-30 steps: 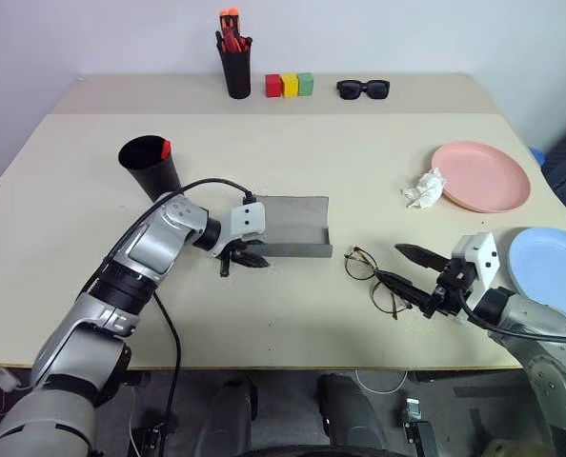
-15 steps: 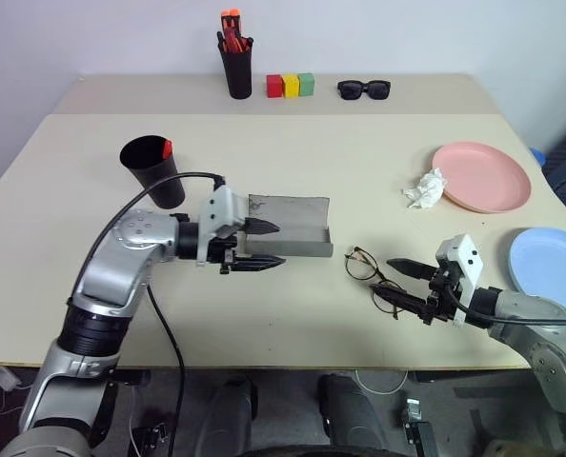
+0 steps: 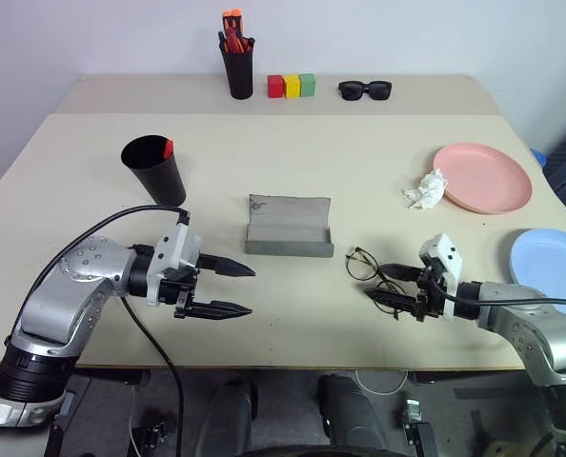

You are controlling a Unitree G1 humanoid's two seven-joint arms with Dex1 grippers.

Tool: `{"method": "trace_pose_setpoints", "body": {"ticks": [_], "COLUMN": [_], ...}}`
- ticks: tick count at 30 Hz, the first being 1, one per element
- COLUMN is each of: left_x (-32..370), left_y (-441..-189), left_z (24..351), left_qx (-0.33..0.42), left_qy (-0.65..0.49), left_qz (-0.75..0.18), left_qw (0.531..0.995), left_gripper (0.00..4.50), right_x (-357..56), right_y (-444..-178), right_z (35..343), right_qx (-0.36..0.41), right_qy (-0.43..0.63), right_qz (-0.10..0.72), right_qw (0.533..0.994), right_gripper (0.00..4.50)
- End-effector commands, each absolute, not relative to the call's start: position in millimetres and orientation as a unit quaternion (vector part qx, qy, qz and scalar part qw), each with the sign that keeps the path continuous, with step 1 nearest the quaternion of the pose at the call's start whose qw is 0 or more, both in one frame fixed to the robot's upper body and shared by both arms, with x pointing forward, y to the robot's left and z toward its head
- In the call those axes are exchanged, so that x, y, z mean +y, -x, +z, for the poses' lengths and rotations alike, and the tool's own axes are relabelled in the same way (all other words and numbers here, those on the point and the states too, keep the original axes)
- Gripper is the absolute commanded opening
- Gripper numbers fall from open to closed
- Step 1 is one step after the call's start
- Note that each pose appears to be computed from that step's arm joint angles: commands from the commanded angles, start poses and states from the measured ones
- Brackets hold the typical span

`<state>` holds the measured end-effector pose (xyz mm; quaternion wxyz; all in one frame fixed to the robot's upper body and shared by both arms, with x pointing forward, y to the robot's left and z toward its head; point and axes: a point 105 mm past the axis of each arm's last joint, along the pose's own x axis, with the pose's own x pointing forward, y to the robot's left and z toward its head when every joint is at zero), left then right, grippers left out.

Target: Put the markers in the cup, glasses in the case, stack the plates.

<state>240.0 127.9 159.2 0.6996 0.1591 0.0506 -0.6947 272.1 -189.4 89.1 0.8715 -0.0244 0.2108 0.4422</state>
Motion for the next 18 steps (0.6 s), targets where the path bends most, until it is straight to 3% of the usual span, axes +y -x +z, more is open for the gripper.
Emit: {"method": "trace_pose_setpoints", "body": {"ticks": [1, 4, 10, 18], "left_x": [126, 125, 118, 121], "left_y": [-239, -240, -246, -247], "left_z": [168, 168, 173, 171], "left_qx": [0.03, 0.028, 0.016, 0.015], "left_qy": [-0.177, -0.179, -0.169, -0.145], "left_qz": [-0.691, -0.689, -0.678, -0.654], "left_qw": [0.7, 0.702, 0.715, 0.742], "left_gripper": [2.96, 2.96, 2.96, 2.96], "right_x": [-189, -190, -207, -189], "right_y": [-273, -273, -280, -306], "right_z": [94, 93, 107, 189], "right_qx": [0.201, 0.203, 0.157, -0.02], "right_qy": [0.032, 0.035, 0.084, 0.138], "right_qz": [0.453, 0.454, 0.416, 0.43], "right_qw": [0.868, 0.867, 0.892, 0.892], "right_gripper": [1.62, 0.08, 0.03, 0.03]}}
